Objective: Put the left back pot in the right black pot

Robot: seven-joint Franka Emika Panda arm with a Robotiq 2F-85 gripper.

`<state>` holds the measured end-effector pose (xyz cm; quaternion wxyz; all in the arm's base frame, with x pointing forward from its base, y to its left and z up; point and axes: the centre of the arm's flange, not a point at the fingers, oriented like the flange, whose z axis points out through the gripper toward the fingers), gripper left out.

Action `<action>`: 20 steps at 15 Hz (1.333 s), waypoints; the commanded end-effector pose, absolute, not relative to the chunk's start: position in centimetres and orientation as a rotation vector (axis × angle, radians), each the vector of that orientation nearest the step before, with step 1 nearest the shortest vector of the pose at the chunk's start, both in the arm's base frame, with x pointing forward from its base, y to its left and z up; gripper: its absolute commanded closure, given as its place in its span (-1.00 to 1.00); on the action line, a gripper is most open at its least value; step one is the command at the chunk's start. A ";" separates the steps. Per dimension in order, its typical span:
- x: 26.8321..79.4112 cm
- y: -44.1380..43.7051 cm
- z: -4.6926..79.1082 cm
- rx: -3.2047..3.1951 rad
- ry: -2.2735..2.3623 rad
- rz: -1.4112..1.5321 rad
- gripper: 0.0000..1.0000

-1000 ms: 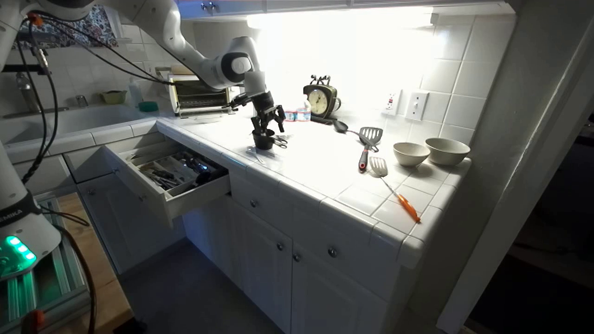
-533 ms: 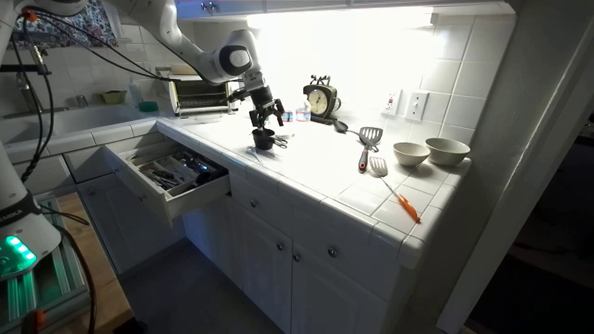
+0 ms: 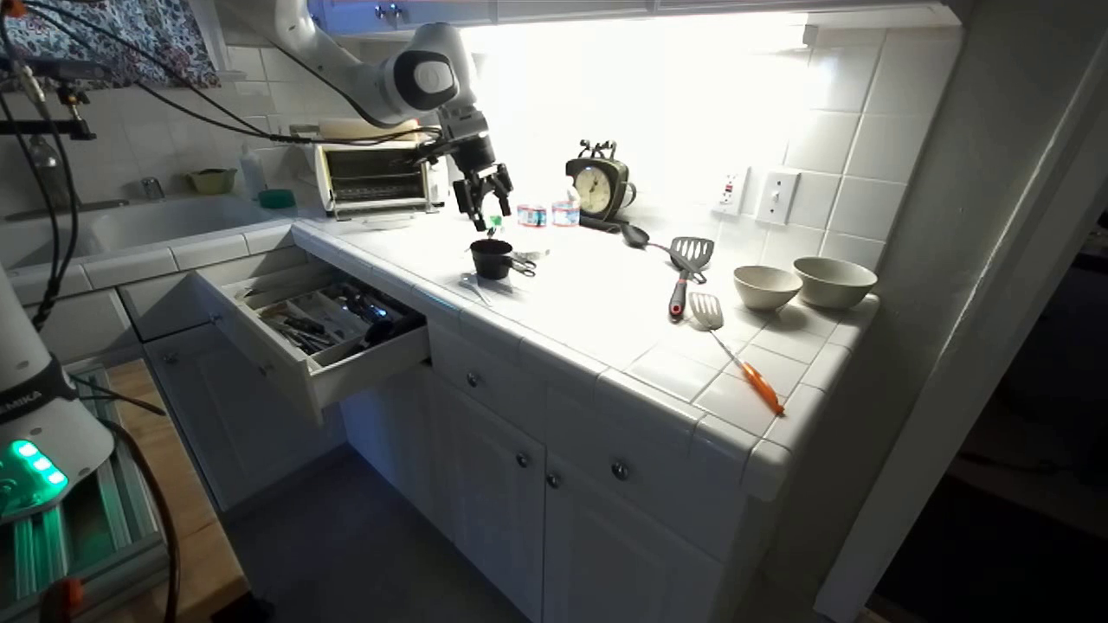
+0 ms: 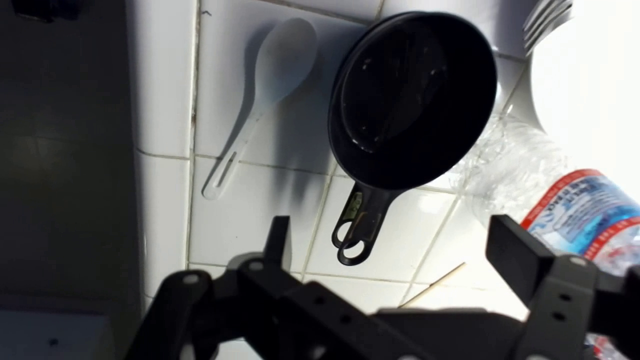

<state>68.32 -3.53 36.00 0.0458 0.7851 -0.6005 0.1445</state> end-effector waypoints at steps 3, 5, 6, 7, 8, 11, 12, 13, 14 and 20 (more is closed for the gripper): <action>65.3 -3.7 39.2 2.689 -1.456 0.428 -1.00; 64.9 -3.8 39.7 2.778 -1.309 0.424 -1.00; 64.6 -3.8 40.0 2.819 -1.232 0.425 -1.00; 64.4 -3.8 40.2 2.857 -1.153 0.425 -1.00; 64.2 -3.8 40.4 2.894 -1.075 0.427 -1.00; 63.8 -3.9 40.7 2.993 -0.837 0.421 -1.00; 63.6 -3.8 40.8 3.023 -0.757 0.414 -1.00; 63.5 -3.8 40.9 3.053 -0.674 0.405 -1.00; 63.3 -3.8 41.0 3.080 -0.590 0.397 -1.00; 62.6 -4.0 41.4 3.194 -0.068 0.364 -1.00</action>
